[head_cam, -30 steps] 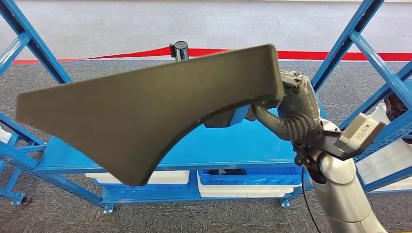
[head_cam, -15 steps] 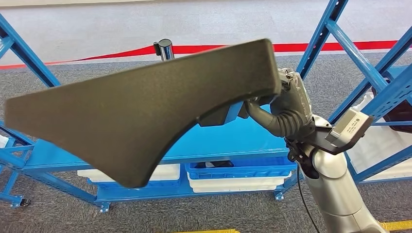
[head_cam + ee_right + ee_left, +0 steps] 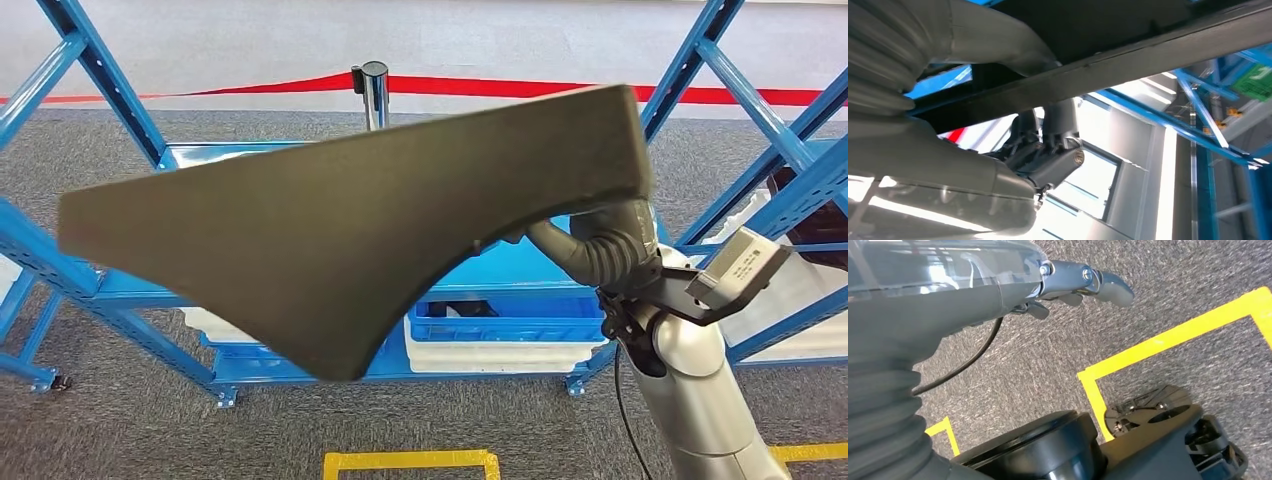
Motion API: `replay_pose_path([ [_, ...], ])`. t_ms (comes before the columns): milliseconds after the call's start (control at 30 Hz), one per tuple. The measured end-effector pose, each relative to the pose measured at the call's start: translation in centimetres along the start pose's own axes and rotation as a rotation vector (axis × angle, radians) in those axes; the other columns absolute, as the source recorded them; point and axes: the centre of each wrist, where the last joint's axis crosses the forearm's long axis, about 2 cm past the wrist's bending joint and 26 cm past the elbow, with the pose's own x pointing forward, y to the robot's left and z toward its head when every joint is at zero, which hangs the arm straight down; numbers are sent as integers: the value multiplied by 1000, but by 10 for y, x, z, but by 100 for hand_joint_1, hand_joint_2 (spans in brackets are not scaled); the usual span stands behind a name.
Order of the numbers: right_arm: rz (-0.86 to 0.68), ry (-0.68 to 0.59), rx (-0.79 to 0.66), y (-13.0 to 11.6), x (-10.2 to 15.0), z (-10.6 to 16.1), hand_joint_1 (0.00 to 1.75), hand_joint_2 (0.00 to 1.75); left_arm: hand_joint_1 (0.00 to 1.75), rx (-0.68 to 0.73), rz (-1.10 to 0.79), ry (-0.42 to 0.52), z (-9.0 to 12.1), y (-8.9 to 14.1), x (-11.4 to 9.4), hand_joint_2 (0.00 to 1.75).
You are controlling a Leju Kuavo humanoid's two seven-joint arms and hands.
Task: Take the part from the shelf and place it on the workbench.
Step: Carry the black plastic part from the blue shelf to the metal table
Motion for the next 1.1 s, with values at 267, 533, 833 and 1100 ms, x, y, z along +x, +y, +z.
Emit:
replay_pose_path([
  [267,1,-5,-29,-3,1,0,175,175,0,-2,-3,-4,-1,0,1,175],
  [533,-3,0,-54,-5,1,3,175,175,0,5,-5,-13,-3,3,5,175],
  [833,-2,5,-76,-7,0,8,175,175,0,-3,-13,1,0,1,-1,175],
  [1100,-5,16,-85,-6,-1,12,175,175,0,-2,-14,-7,-1,2,0,175],
])
